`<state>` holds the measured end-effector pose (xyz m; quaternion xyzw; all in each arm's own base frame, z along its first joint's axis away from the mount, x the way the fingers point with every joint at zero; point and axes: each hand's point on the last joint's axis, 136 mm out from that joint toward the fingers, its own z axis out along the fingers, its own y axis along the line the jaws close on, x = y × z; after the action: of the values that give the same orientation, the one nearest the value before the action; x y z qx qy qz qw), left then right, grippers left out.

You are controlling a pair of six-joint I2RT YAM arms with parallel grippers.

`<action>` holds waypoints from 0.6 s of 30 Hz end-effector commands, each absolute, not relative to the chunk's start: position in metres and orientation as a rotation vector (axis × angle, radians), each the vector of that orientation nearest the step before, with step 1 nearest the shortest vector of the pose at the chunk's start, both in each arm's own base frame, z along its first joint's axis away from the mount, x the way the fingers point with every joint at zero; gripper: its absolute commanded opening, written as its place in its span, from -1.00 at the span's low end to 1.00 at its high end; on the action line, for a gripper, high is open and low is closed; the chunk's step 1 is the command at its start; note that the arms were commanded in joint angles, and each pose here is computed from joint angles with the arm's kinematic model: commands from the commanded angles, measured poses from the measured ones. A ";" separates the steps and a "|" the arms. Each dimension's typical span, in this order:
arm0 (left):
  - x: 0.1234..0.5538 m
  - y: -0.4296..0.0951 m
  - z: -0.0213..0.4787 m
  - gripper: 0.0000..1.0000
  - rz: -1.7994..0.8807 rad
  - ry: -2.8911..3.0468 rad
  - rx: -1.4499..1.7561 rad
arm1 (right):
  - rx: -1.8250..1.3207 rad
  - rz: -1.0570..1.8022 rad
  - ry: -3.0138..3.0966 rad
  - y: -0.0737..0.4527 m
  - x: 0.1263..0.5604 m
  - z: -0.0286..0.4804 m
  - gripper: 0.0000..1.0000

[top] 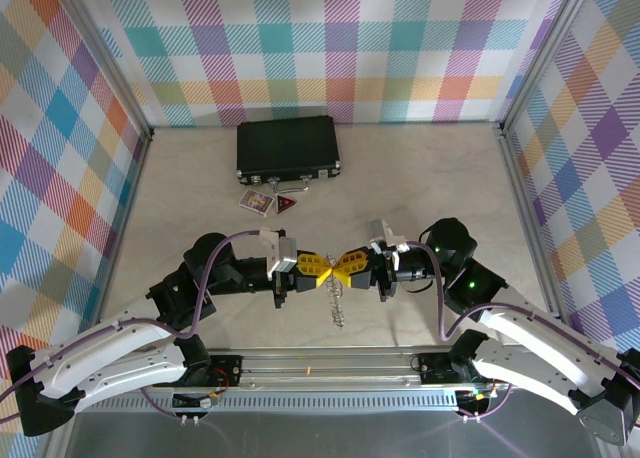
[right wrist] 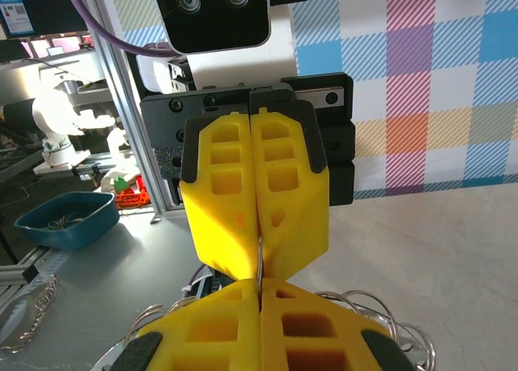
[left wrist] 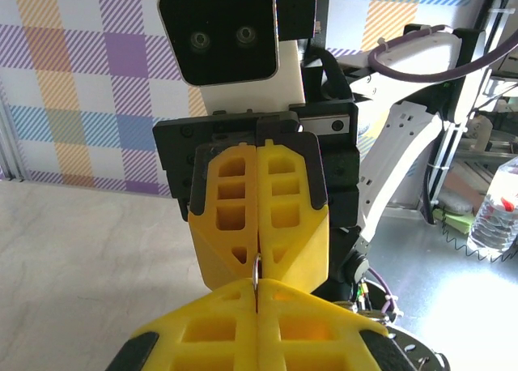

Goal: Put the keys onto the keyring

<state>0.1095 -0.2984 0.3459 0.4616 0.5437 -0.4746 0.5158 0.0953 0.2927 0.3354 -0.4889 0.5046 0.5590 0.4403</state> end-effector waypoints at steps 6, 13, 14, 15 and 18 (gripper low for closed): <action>0.112 -0.301 0.346 -0.95 -1.154 1.289 1.095 | -1.247 1.442 1.135 0.292 0.083 0.353 -1.00; 0.114 -0.298 0.347 -1.00 -1.125 1.294 1.087 | -1.187 1.405 1.219 0.292 0.094 0.350 -0.77; 0.116 -0.296 0.346 -1.00 -1.110 1.300 1.084 | -1.171 1.392 1.244 0.291 0.097 0.349 -0.55; 0.118 -0.295 0.344 -1.00 -1.093 1.309 1.077 | -1.150 1.379 1.287 0.291 0.101 0.346 -0.31; 0.123 -0.291 0.343 -1.00 -1.054 1.322 1.063 | -1.098 1.344 1.394 0.288 0.111 0.342 0.07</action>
<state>0.1161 -0.2977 0.3405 0.4543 0.5557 -0.4623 0.5207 0.1034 0.2925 0.3335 -0.4639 0.5358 0.5551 0.4353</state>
